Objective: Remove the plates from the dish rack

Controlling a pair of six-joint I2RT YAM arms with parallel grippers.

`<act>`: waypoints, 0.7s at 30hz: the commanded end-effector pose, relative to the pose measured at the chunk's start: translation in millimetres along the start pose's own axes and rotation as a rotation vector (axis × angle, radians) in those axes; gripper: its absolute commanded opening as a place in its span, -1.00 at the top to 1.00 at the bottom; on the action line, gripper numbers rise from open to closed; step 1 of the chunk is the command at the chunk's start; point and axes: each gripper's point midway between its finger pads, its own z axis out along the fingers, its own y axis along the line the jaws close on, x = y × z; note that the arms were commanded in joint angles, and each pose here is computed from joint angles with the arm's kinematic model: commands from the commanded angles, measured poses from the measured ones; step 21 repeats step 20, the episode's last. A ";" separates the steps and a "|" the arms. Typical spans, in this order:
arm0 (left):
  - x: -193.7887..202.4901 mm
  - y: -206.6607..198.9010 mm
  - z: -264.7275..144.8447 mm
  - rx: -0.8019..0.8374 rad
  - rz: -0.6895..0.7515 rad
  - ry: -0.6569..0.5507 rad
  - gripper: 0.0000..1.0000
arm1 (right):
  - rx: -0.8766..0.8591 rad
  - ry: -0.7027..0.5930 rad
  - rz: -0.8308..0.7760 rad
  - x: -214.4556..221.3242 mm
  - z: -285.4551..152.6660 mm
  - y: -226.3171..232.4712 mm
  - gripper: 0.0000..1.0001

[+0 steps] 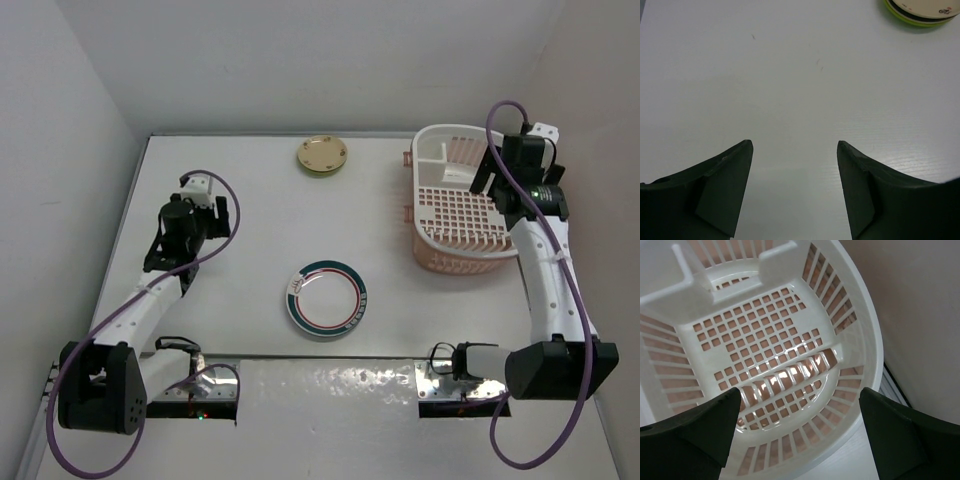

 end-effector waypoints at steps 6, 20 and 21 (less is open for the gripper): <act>-30.2 4.4 -7.4 -0.028 -0.041 -0.077 -0.33 | 0.123 -0.052 0.108 -0.2 7.4 -15.1 -0.98; -31.8 3.8 -14.4 -0.024 -0.033 -0.096 -0.34 | 0.062 -0.079 0.113 -3.0 5.8 -7.1 -0.98; -31.8 3.8 -14.4 -0.024 -0.033 -0.096 -0.34 | 0.062 -0.079 0.113 -3.0 5.8 -7.1 -0.98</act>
